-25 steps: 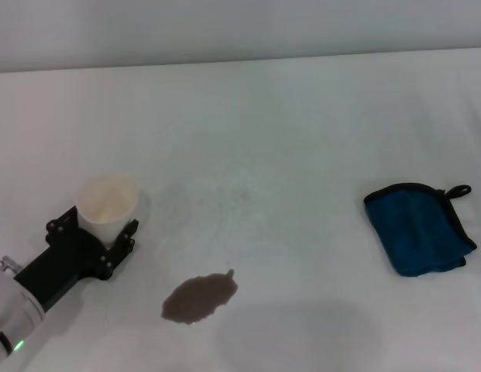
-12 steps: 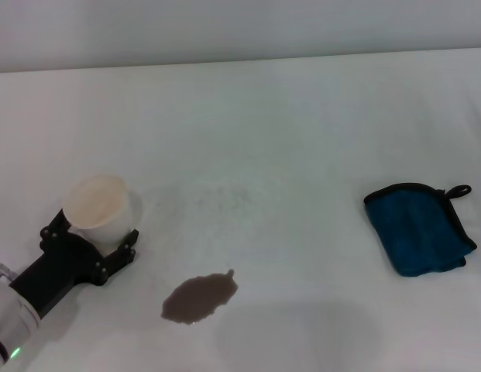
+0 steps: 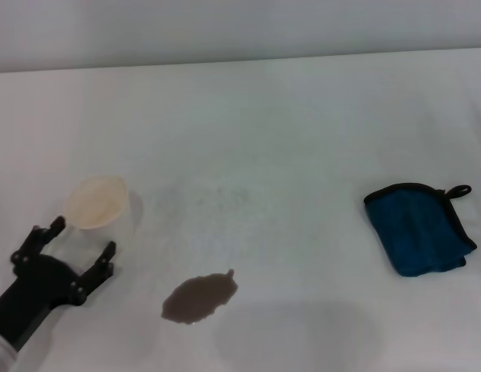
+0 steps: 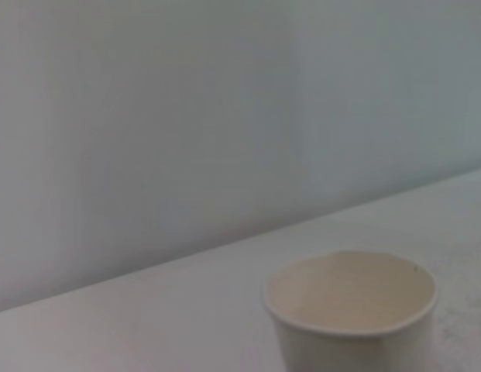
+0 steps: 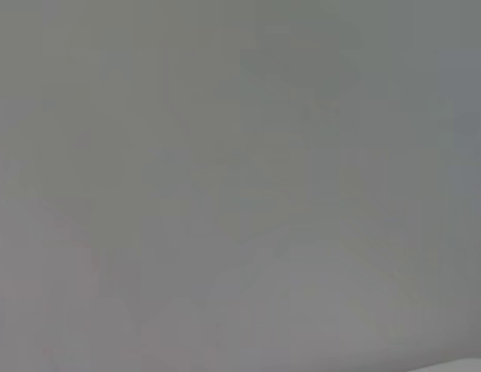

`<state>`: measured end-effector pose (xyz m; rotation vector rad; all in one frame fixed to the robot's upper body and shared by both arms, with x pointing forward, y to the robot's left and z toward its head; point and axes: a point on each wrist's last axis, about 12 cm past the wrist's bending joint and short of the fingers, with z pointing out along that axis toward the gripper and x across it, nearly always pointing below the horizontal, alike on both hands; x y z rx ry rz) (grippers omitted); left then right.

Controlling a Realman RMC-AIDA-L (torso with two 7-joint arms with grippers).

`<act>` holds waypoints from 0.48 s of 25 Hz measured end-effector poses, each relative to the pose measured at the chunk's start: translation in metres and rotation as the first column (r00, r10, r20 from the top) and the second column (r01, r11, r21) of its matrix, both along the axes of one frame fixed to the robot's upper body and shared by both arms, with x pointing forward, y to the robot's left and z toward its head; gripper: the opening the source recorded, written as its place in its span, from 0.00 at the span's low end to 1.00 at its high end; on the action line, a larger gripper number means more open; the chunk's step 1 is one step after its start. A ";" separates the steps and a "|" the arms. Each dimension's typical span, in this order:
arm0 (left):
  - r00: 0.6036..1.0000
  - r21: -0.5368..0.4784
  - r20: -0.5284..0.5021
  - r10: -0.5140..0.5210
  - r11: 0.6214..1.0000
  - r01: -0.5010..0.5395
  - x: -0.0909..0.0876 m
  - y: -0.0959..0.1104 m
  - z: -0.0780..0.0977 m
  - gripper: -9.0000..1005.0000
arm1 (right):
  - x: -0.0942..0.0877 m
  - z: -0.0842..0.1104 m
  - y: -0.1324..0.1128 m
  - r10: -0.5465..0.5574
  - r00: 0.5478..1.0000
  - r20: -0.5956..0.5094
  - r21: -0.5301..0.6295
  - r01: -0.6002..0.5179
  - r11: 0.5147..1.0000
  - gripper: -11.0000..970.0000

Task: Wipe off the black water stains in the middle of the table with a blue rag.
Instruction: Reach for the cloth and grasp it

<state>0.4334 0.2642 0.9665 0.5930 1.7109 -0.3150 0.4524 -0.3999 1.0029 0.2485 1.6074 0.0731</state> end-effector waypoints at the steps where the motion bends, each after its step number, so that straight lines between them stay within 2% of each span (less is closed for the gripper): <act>1: 1.000 -0.009 0.006 0.013 1.000 -0.013 -0.005 0.003 0.000 0.88 | 0.000 0.000 0.000 0.000 1.000 0.000 -0.001 0.000 1.000 0.87; 4: 0.998 -0.037 0.032 0.061 0.998 -0.059 -0.021 0.015 0.002 0.88 | 0.001 0.001 -0.001 0.001 1.000 0.004 -0.002 -0.001 1.000 0.86; 7: 0.995 -0.047 0.043 0.088 0.995 -0.086 -0.029 0.021 0.002 0.88 | 0.001 0.003 -0.003 0.004 1.000 0.013 0.009 -0.004 1.000 0.86; 10: 0.983 -0.083 0.071 0.169 0.983 -0.163 -0.041 0.031 0.005 0.88 | 0.003 0.009 -0.007 0.047 0.999 0.027 0.054 -0.048 0.997 0.86; 12: 0.977 -0.095 0.086 0.193 0.978 -0.185 -0.043 0.035 0.007 0.88 | 0.005 0.015 -0.014 0.082 0.996 0.035 0.123 -0.086 0.989 0.86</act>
